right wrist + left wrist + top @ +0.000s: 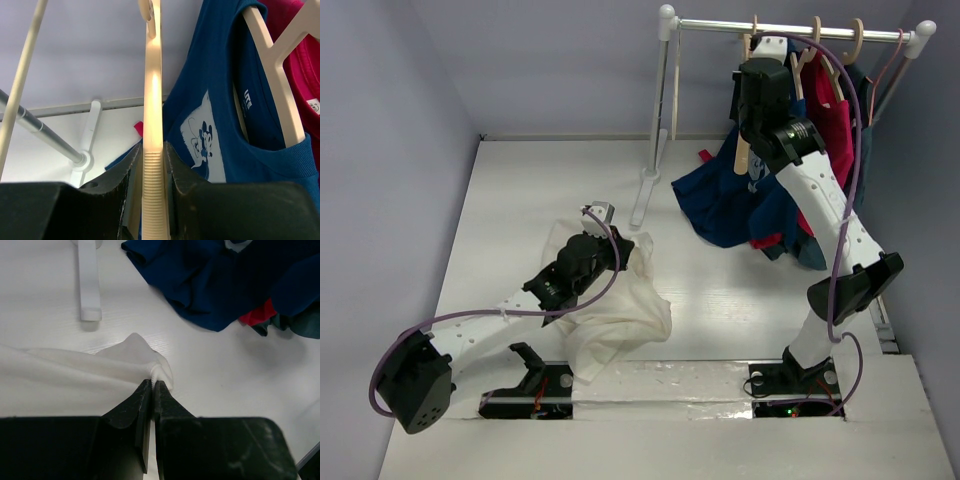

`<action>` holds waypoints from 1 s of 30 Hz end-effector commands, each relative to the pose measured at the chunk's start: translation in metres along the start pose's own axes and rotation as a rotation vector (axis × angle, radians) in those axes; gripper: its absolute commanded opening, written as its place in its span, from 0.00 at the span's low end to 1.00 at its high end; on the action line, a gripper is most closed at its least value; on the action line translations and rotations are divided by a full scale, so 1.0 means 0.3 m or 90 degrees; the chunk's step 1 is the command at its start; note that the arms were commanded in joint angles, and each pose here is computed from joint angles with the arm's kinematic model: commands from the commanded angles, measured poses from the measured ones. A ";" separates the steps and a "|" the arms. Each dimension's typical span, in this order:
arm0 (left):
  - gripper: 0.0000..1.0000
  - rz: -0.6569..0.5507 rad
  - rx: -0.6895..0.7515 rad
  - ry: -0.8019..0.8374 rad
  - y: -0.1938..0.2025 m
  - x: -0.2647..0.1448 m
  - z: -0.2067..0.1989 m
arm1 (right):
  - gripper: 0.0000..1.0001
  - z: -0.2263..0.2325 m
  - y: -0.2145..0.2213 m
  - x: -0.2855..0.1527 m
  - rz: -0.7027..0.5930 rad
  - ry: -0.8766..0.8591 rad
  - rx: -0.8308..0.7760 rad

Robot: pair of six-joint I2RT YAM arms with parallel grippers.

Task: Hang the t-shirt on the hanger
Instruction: Pick up the hanger from the clothesline.

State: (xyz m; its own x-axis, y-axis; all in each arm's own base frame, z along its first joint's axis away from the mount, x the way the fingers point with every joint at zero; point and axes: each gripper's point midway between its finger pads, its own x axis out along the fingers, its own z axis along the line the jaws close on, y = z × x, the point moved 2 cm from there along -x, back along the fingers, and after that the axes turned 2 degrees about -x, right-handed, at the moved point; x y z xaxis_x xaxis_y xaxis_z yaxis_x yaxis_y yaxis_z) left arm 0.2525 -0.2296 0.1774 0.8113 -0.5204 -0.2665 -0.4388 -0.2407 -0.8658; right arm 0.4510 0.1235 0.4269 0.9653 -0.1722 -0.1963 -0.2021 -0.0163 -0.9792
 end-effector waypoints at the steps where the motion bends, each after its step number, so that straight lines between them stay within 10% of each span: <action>1: 0.00 -0.038 -0.009 0.031 -0.051 -0.009 -0.032 | 0.00 -0.042 -0.111 -0.043 -0.062 0.004 0.018; 30: 0.00 -0.029 -0.009 0.025 -0.035 0.010 -0.026 | 0.00 -0.043 -0.142 -0.156 -0.193 -0.098 0.036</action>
State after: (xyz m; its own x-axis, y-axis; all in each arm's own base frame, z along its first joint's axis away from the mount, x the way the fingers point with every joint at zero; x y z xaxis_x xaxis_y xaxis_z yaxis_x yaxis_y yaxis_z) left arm 0.2532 -0.2310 0.1749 0.8087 -0.5226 -0.2699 -0.4424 -0.2381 -0.8646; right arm 0.4089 0.1179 0.4460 0.9996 -0.0199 0.0217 0.0221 0.0204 -0.9995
